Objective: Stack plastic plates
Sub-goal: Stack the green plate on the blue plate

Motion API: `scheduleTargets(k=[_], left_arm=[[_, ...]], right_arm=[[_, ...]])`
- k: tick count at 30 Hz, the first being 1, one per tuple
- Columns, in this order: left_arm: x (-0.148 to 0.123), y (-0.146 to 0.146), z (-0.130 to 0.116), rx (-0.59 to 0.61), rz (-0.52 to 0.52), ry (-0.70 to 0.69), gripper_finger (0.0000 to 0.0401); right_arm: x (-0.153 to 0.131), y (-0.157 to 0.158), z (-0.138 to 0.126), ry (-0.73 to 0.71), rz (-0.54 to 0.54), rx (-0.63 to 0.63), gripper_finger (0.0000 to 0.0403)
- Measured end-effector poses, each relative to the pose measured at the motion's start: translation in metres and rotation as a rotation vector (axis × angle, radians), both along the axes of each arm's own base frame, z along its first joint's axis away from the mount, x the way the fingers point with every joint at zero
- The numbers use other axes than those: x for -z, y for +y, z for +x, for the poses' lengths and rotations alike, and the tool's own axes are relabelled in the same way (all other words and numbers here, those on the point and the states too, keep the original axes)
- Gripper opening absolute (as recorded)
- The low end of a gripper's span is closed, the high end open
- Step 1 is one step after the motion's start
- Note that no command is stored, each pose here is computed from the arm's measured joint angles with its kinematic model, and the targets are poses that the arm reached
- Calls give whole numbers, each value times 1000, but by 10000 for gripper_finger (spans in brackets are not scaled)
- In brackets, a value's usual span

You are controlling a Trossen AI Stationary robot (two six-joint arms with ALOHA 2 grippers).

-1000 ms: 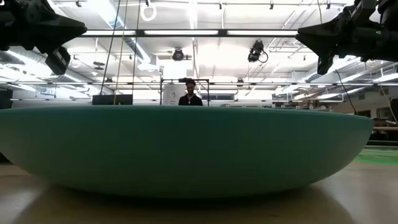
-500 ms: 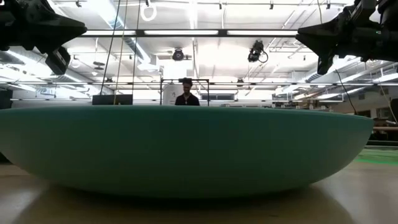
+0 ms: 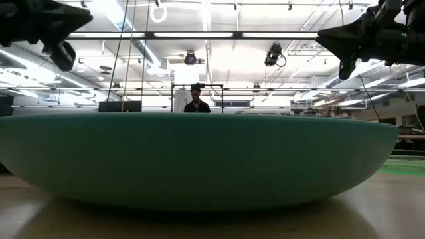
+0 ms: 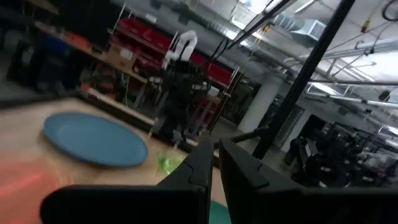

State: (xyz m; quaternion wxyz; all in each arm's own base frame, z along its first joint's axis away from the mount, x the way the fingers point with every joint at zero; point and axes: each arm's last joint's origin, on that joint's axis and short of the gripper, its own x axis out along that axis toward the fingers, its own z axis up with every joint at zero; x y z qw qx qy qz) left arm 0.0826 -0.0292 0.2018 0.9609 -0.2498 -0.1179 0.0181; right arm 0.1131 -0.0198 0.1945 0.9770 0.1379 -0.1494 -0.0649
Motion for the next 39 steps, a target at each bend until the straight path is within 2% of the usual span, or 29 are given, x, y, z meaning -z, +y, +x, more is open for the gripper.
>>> scheduleTargets(k=[5,10,17,23,26,30,39], left_arm=[[-11,3,-3,-68,111,-94,36],[-19,7,-6,-109,113,-164,36],[-15,7,-4,-144,213,-110,36],[-15,13,-3,-287,244,-71,36],[-14,17,-2,-334,248,-60,36],[-13,20,1,-372,225,-44,36],[-9,18,13,-368,246,46,36]], right_arm=[[0,0,0,0,0,0,80],[0,0,0,-3,0,2,80],[-8,-1,-3,-93,37,31,80],[-8,-1,-3,-109,79,17,80],[-6,-2,-2,-96,109,42,80],[-4,-2,1,-70,94,38,80],[1,-3,12,64,118,26,80]])
